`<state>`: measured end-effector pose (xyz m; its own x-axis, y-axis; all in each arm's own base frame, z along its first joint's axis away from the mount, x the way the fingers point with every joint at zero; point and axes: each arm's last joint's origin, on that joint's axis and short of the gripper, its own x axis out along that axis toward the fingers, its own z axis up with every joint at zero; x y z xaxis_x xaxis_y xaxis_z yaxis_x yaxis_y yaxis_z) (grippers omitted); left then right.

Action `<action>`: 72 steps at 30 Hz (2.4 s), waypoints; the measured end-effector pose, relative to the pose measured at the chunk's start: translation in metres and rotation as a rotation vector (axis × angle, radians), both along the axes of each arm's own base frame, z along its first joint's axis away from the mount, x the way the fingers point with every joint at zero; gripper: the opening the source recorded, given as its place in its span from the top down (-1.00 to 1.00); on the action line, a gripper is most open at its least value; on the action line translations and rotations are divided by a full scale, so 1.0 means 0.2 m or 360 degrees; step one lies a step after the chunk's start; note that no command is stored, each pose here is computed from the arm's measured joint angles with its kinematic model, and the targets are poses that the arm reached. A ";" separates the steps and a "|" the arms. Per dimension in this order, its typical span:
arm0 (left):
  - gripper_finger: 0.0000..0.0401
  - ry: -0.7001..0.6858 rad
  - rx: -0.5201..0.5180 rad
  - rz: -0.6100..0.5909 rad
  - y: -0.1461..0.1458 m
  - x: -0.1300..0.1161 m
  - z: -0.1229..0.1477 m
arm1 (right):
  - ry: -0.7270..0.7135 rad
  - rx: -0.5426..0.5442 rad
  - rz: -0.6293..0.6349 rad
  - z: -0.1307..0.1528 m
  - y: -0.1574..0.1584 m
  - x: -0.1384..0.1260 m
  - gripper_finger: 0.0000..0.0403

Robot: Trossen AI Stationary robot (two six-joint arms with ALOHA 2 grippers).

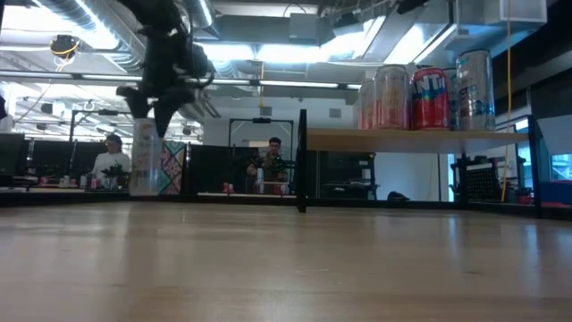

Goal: Place canned beverage on shelf
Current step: Put the top white yellow soda can on the shelf

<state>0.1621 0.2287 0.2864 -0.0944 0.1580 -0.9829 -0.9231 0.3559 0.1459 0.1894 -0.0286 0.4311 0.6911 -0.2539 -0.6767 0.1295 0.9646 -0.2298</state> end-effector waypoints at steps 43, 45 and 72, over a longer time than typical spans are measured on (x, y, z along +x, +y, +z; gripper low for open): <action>-0.17 -0.0851 0.0172 -0.1307 -1.35 0.73 0.44 | -0.0091 0.0600 0.0282 -0.59 0.29 0.27 -0.59; -0.17 -0.0825 0.0145 -0.1358 -1.40 0.75 0.41 | -0.0133 0.0618 0.0294 -0.65 0.33 0.30 -0.59; -0.17 -0.1046 0.0346 -0.1580 -1.58 0.88 0.38 | -0.0321 0.0779 0.0355 -1.00 0.64 0.60 0.56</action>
